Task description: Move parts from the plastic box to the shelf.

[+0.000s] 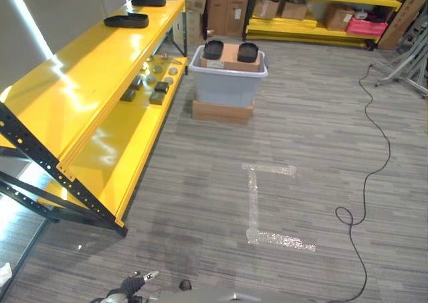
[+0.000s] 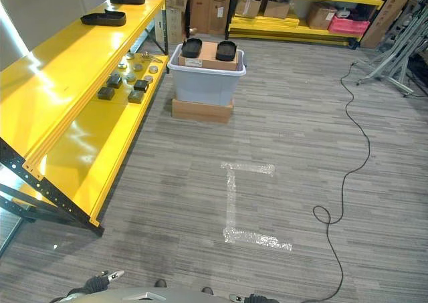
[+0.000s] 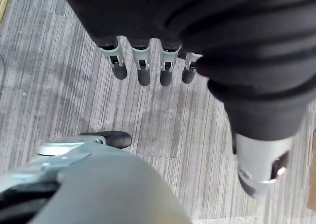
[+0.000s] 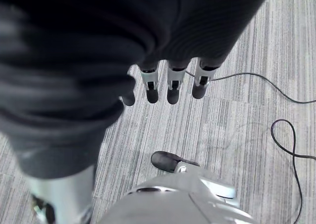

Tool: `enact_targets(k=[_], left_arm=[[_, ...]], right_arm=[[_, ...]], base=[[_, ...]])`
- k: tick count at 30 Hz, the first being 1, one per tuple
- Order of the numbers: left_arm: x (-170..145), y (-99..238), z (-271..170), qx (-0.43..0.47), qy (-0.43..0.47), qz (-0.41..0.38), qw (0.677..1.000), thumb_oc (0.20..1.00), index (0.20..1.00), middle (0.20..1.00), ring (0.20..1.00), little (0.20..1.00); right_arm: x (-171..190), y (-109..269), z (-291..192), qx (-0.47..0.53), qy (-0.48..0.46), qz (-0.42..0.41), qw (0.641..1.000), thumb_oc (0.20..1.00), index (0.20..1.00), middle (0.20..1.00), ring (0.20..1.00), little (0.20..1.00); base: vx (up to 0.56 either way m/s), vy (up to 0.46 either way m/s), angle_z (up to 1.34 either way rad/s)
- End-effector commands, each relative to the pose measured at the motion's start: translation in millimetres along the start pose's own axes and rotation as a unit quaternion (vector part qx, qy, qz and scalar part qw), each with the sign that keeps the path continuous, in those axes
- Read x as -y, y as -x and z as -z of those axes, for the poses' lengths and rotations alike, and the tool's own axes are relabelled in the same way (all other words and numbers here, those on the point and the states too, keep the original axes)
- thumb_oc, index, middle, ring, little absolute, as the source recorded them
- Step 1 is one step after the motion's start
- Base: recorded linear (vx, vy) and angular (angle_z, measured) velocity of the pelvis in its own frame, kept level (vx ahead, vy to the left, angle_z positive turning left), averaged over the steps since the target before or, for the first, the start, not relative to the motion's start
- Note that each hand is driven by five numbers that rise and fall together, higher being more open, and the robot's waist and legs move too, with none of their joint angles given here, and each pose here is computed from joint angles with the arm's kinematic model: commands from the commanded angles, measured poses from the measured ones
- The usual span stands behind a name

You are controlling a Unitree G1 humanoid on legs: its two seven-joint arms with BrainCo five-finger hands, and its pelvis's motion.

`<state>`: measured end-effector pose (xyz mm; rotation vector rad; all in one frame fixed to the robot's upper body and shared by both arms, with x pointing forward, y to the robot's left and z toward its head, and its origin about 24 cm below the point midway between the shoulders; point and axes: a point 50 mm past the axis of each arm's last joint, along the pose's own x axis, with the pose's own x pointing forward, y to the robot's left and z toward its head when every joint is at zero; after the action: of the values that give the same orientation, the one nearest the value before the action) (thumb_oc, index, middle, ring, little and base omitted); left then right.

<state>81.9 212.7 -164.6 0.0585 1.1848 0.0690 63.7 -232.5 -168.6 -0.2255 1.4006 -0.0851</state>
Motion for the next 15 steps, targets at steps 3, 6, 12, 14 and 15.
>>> enact_targets(k=[3,6,12,14,15], left_arm=[[1,-4,-16,0.023,0.000,-0.005,1.000,1.000,1.000,1.000,1.000,1.000],[-1,-3,-15,0.021,0.006,-0.014,1.000,1.000,1.000,1.000,1.000,1.000],[-5,-3,-5,-0.024,-0.005,-0.065,0.998,1.000,1.000,1.000,1.000,1.000],[-6,-3,-3,-0.029,-0.004,-0.074,0.997,1.000,1.000,1.000,1.000,1.000],[-6,-3,-2,-0.036,-0.004,-0.081,0.996,1.000,1.000,1.000,1.000,1.000]], right_arm=[[11,0,3,-0.013,-0.003,0.020,1.000,1.000,1.000,1.000,1.000,1.000],[11,0,5,-0.015,-0.008,0.019,1.000,1.000,1.000,1.000,1.000,1.000],[6,0,13,-0.049,-0.049,0.013,0.997,1.000,1.000,1.000,1.000,1.000],[5,1,18,-0.066,-0.074,0.015,0.995,1.000,1.000,1.000,1.000,1.000],[5,1,21,-0.076,-0.085,0.016,0.993,1.000,1.000,1.000,1.000,1.000]], base=[[0.00,0.000,0.00],[0.00,0.000,0.00],[0.00,0.000,0.00],[0.00,0.000,0.00],[0.00,0.000,0.00]])
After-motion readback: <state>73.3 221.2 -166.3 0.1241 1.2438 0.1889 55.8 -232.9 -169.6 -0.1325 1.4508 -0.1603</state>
